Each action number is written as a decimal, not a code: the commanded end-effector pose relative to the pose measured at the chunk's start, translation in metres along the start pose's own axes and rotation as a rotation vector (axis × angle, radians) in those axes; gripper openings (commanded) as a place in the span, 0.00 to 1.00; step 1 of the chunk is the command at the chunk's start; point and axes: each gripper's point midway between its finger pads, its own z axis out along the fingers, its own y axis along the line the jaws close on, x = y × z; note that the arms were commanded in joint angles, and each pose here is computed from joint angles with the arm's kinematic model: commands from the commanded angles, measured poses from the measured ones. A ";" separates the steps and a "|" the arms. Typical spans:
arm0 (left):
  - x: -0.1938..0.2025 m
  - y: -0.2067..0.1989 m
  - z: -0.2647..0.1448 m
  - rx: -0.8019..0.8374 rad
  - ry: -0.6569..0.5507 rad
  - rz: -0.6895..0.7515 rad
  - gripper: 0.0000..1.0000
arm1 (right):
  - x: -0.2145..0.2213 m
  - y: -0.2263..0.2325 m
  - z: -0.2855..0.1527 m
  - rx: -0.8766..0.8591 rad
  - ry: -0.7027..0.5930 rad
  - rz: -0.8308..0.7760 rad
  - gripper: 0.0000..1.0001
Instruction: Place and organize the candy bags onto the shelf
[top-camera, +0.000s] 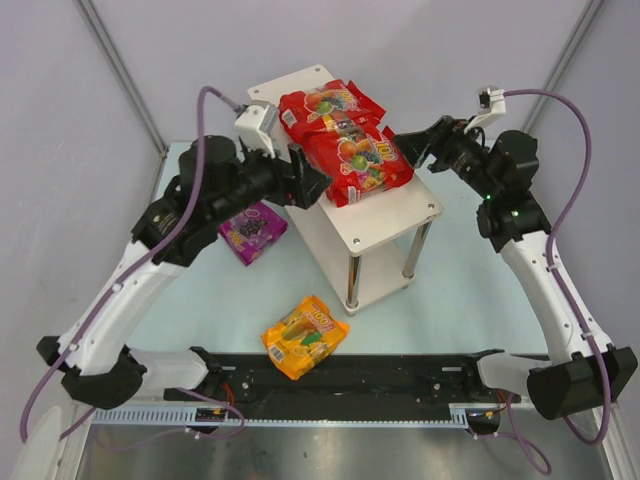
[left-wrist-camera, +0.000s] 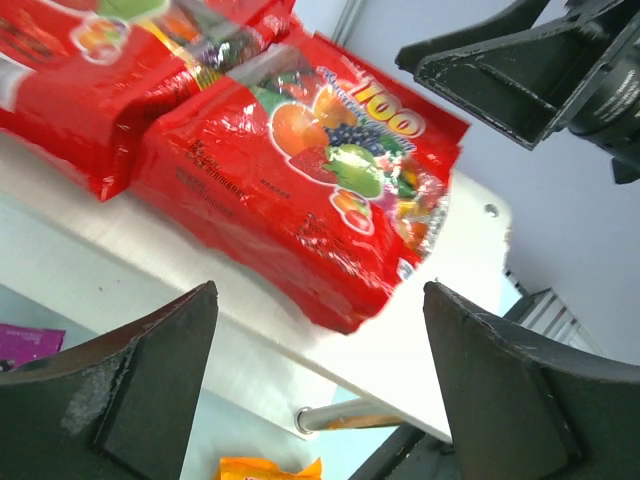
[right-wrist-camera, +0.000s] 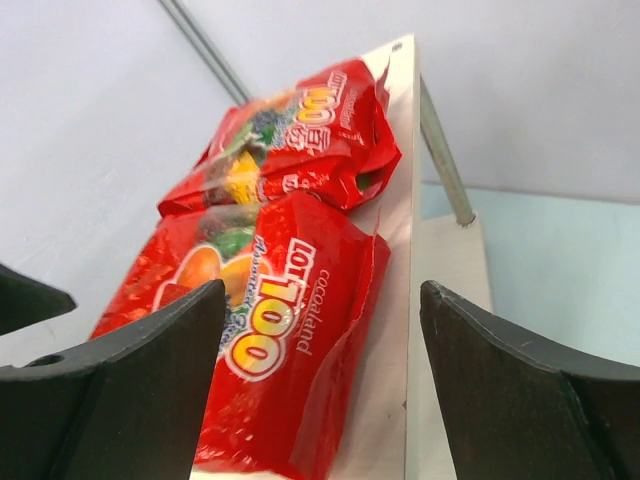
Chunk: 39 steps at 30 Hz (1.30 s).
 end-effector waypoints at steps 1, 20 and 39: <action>-0.019 -0.001 -0.045 0.006 -0.107 0.003 0.90 | -0.045 0.031 -0.026 -0.041 -0.111 -0.044 0.83; 0.227 0.089 -0.092 -0.318 0.159 -0.453 0.89 | -0.031 -0.003 -0.091 0.267 -0.119 -0.075 0.86; 0.276 0.084 -0.095 -0.320 0.261 -0.407 0.90 | 0.006 -0.024 -0.085 0.294 -0.039 -0.025 0.86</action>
